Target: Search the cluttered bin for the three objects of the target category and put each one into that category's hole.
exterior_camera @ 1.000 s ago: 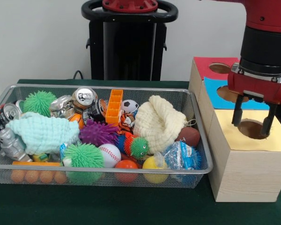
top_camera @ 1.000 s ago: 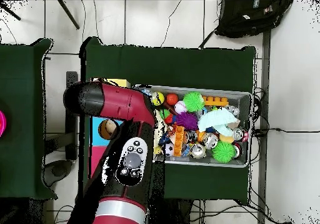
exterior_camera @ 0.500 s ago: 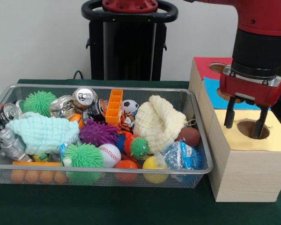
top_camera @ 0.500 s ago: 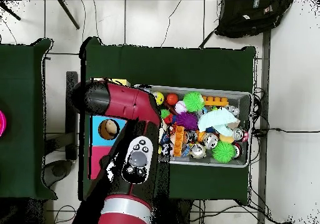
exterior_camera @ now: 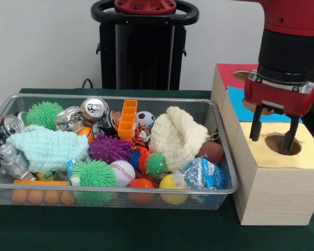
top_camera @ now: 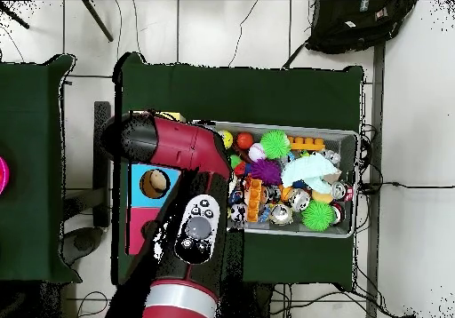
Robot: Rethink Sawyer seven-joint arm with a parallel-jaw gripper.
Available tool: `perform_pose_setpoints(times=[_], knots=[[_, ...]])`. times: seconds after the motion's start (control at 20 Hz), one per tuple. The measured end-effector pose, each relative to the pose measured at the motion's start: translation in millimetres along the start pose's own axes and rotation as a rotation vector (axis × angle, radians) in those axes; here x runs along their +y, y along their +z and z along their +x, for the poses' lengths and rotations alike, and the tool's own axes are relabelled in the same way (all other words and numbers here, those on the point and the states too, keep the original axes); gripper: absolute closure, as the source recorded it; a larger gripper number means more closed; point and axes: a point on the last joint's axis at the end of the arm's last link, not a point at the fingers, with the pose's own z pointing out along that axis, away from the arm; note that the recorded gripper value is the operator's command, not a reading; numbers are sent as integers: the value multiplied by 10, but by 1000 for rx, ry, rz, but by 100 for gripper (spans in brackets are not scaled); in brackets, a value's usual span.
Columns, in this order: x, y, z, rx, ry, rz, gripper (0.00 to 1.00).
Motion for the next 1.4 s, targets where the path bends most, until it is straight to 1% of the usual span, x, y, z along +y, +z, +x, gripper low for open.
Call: perform_pose_setpoints(times=[0.15,0.3,0.55,0.75,0.85,1.1,1.15,1.4], knots=[[-17,-109,-89,-12,11,-11,0],[-83,-242,-246,-27,33,-23,0],[-252,-453,-556,-54,79,-41,0],[-388,-546,-717,-67,101,-43,0],[-495,-583,-798,-74,109,-38,0],[-744,-593,-912,-81,114,-14,0],[-856,-583,-940,-80,116,-2,0],[-1129,-565,-956,-71,115,27,0]])
